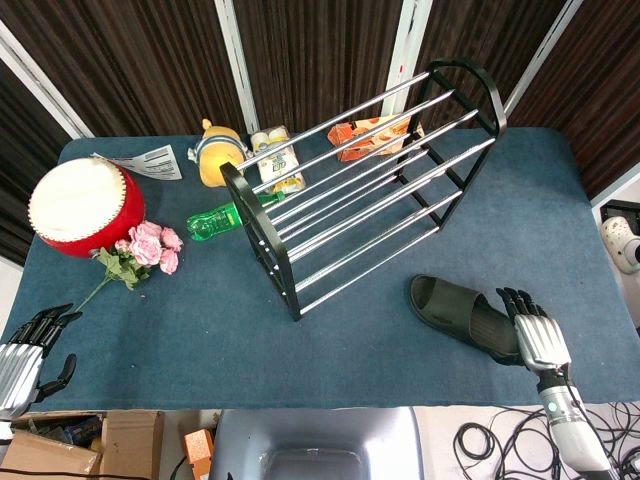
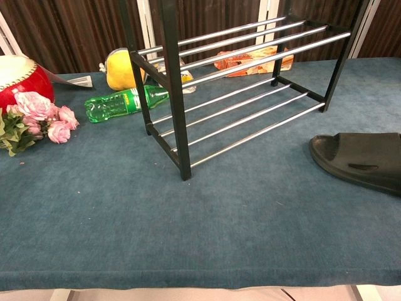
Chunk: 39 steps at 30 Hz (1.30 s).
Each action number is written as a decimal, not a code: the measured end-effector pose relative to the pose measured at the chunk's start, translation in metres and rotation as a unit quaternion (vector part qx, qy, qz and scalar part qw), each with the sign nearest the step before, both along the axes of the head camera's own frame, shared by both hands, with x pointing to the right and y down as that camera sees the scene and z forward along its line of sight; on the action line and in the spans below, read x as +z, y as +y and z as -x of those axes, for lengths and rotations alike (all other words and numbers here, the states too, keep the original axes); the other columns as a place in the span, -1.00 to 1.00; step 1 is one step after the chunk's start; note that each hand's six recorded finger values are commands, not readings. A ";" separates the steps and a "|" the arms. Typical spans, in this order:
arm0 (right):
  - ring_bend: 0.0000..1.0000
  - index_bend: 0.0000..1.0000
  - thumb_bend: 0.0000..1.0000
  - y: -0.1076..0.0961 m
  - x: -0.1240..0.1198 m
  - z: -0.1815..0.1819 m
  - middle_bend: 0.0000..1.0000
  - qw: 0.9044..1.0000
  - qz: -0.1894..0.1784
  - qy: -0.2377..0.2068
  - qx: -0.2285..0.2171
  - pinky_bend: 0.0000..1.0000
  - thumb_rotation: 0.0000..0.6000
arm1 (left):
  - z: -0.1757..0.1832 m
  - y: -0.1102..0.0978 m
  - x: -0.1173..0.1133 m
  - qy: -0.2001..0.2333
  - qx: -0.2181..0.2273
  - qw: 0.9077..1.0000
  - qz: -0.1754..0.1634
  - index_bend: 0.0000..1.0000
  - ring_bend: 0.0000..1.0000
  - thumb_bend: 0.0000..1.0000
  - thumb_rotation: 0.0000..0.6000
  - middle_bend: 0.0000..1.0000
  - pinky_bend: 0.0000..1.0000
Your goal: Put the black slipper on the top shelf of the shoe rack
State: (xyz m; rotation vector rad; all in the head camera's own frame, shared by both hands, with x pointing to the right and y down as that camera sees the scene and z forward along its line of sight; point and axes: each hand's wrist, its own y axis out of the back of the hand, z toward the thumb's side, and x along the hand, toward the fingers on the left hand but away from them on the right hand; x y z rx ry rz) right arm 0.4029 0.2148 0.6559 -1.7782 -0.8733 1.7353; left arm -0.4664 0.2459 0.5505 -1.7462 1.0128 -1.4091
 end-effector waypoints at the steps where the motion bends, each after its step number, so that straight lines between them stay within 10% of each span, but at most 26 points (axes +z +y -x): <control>1: -0.98 -1.00 -0.92 0.000 0.000 0.000 -0.90 1.000 0.001 -0.002 0.002 -0.57 1.00 | 0.000 0.000 0.000 0.000 0.000 1.000 0.000 -0.57 -0.79 -0.01 1.00 -0.75 -0.49; 39: -0.97 -1.00 -0.92 0.009 0.026 -0.009 -0.93 0.997 0.066 0.037 0.009 -0.54 1.00 | -0.005 -0.003 0.002 0.004 0.031 0.999 -0.017 -0.57 -0.76 -0.10 1.00 -0.66 -0.50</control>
